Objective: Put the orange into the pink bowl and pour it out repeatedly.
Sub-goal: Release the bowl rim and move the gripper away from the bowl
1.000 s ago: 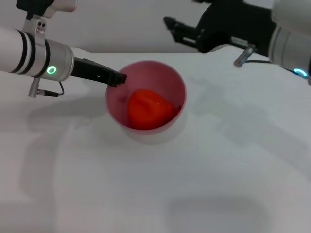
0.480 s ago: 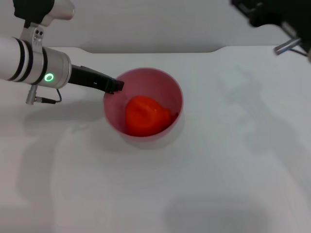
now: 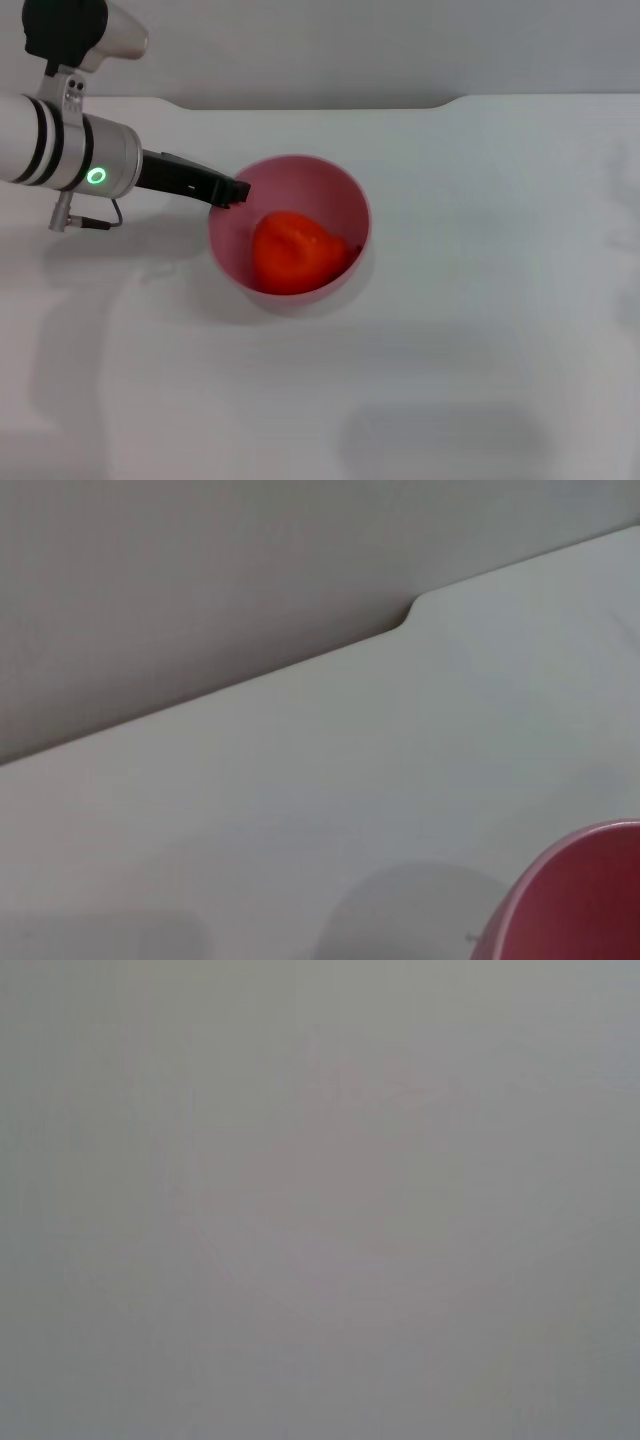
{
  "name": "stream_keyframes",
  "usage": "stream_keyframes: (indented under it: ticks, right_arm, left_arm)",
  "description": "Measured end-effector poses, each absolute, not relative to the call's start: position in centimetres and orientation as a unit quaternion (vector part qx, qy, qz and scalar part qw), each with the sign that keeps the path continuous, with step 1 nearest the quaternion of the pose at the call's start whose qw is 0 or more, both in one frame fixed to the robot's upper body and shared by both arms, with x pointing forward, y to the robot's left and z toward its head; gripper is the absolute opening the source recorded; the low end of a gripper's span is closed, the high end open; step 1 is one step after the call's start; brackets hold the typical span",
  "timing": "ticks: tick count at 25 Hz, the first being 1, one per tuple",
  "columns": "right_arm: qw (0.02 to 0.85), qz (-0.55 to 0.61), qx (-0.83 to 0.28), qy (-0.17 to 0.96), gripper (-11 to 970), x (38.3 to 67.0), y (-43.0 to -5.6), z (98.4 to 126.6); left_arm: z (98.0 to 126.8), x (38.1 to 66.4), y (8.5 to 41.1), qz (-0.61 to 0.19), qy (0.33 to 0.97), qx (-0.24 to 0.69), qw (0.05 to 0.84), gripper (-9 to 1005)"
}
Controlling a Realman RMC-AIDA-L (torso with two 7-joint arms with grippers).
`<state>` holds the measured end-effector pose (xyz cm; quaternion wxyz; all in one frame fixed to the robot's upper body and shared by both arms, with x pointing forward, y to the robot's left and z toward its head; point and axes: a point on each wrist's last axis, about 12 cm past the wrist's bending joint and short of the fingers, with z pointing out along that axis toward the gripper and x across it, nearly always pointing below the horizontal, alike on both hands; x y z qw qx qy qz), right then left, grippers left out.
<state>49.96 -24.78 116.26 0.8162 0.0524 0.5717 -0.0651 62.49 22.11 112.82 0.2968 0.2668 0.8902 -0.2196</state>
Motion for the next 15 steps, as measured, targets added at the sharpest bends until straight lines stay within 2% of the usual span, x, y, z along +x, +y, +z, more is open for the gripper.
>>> stream_keyframes:
  ticks: [3,6,15]
  right_arm:
    - [0.85,-0.039,0.084,0.519,678,48.7,-26.2,114.6]
    - [0.851,-0.023,0.095,0.516,678,48.4,-27.2,113.1]
    - [0.856,-0.071,0.101,0.501,677,46.2,-29.4,110.5]
  left_arm:
    - [112.7,62.3,21.9,-0.22,0.891,0.269,0.29,80]
    - [112.6,62.2,21.8,-0.222,0.892,0.274,0.284,80]
    - [112.5,62.4,21.9,-0.195,0.902,0.281,0.263,81]
